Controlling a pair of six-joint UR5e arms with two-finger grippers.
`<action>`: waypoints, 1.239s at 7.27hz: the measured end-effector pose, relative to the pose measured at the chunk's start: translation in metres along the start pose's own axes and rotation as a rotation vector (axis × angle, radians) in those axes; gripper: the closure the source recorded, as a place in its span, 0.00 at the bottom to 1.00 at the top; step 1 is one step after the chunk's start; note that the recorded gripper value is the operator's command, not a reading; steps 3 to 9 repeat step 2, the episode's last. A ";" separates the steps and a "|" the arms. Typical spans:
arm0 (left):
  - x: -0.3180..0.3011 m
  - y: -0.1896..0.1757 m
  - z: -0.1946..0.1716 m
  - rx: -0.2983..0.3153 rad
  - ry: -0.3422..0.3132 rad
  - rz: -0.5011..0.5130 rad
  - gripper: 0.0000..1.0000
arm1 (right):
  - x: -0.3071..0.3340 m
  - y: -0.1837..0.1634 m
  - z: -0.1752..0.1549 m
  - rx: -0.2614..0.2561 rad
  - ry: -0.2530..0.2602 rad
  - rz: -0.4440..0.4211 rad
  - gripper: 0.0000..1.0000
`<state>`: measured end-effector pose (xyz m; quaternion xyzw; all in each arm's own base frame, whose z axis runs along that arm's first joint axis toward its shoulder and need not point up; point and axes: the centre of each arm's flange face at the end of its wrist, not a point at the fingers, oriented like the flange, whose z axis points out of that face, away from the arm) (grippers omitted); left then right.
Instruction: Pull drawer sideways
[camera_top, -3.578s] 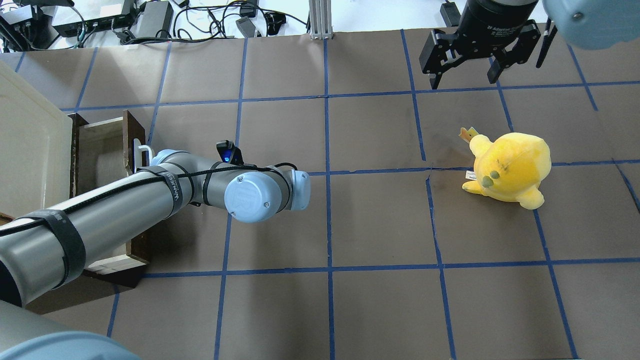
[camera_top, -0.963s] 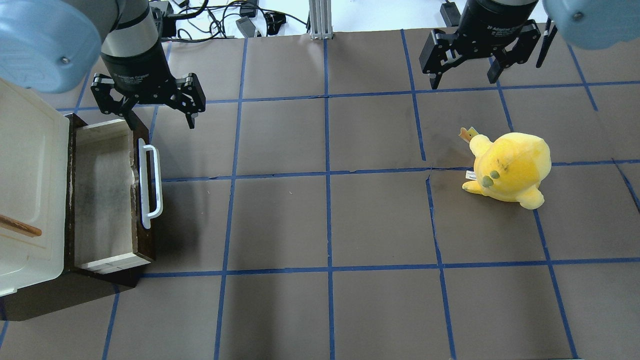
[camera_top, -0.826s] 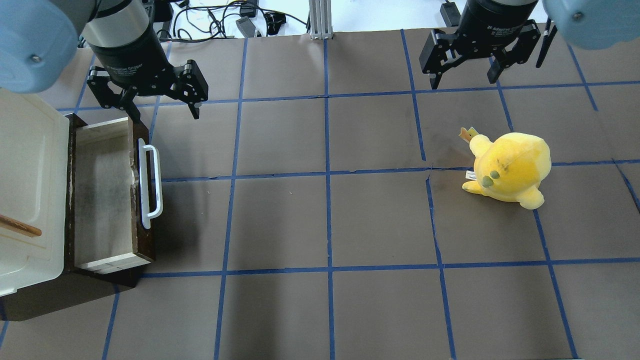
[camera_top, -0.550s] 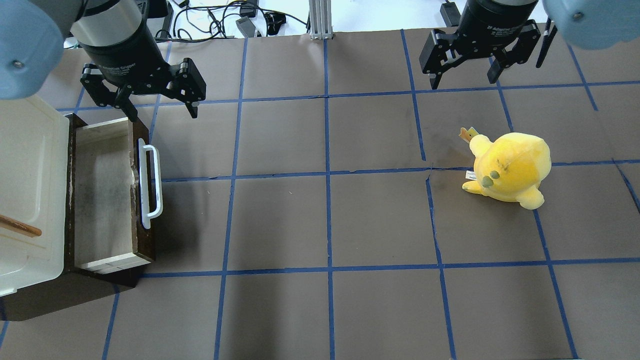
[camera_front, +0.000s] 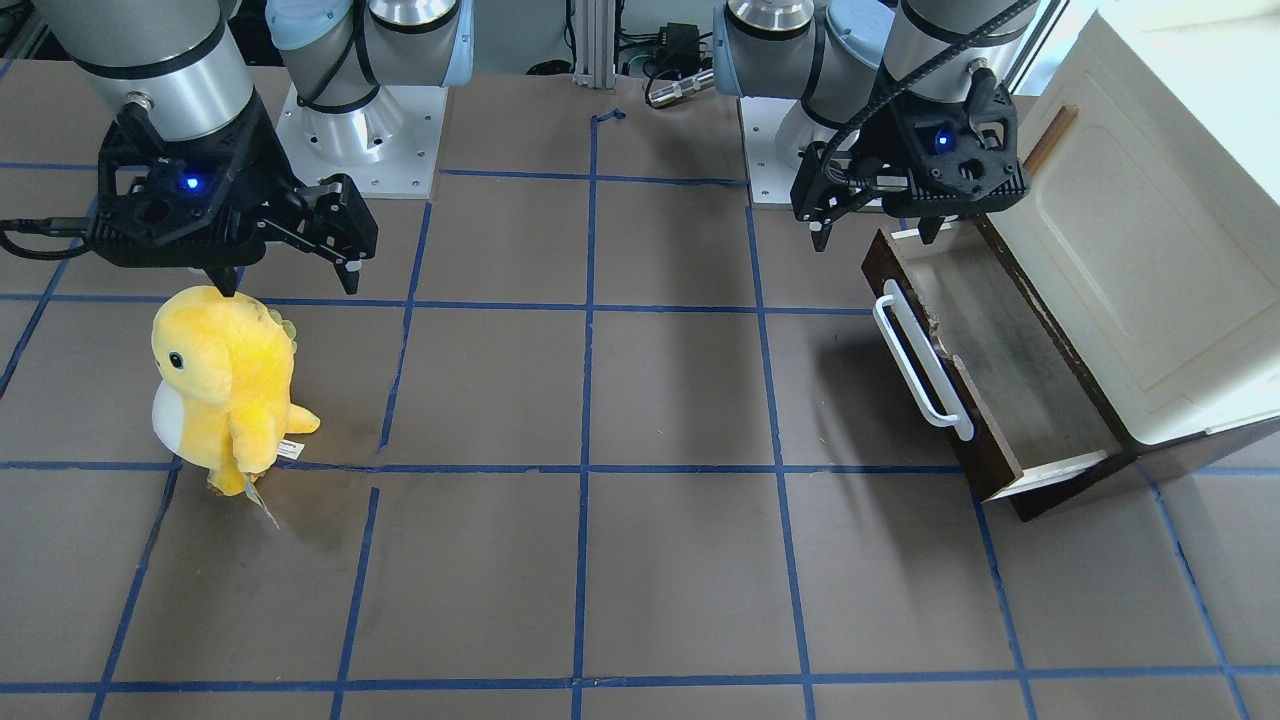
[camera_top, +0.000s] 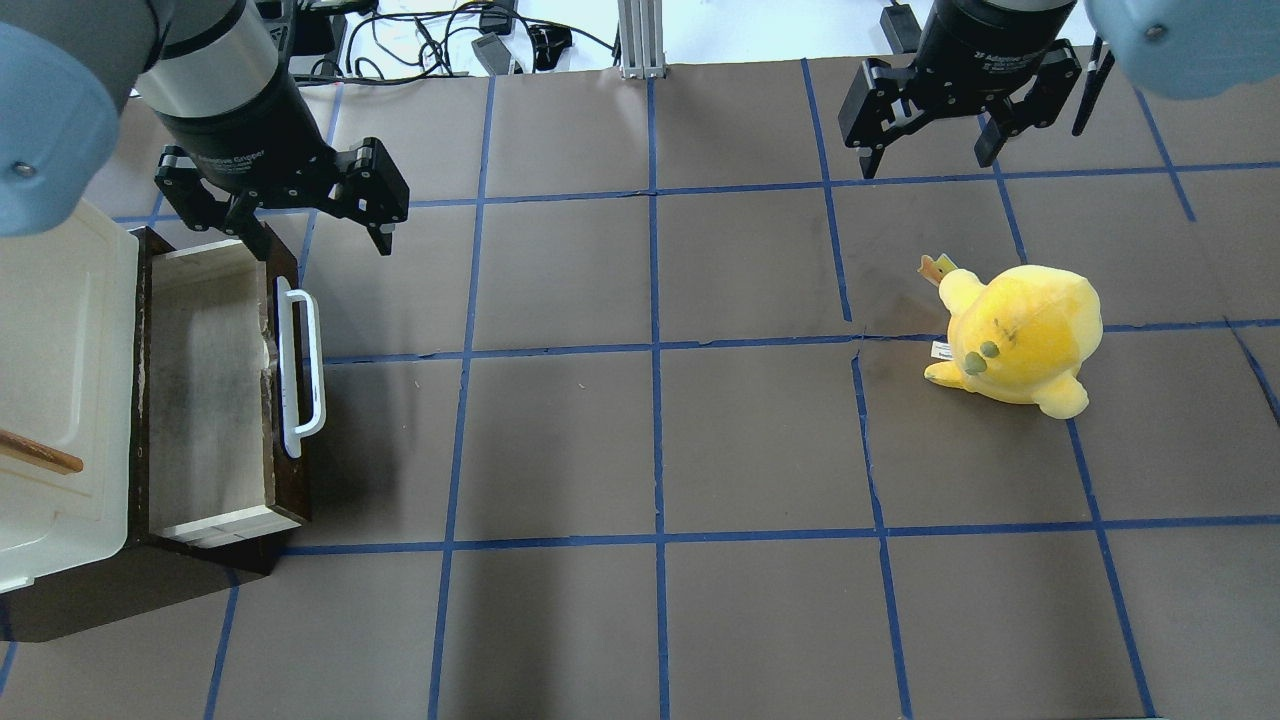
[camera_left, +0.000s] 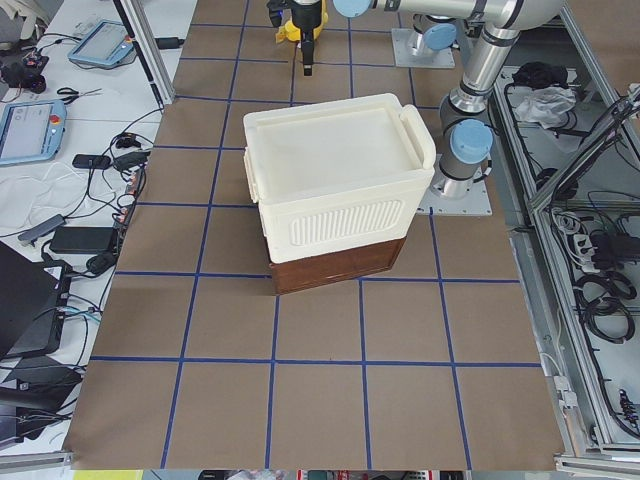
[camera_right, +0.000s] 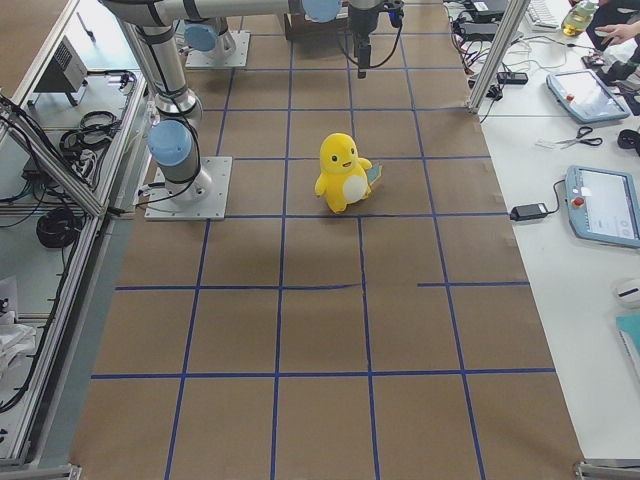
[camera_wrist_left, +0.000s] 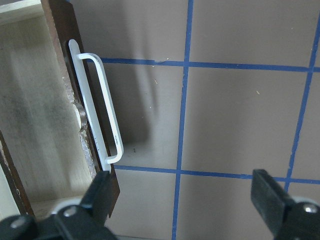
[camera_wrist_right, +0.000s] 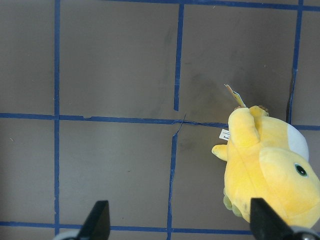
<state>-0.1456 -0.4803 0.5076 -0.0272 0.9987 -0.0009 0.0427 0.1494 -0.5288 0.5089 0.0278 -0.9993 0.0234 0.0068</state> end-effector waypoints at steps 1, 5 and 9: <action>0.000 0.000 0.000 0.002 0.000 0.000 0.00 | 0.000 0.000 0.000 0.000 0.000 0.000 0.00; 0.000 0.000 0.000 0.003 0.000 0.000 0.00 | 0.000 0.000 0.000 0.000 0.000 0.001 0.00; 0.000 0.000 0.000 0.003 0.000 0.000 0.00 | 0.000 0.000 0.000 0.000 0.000 0.001 0.00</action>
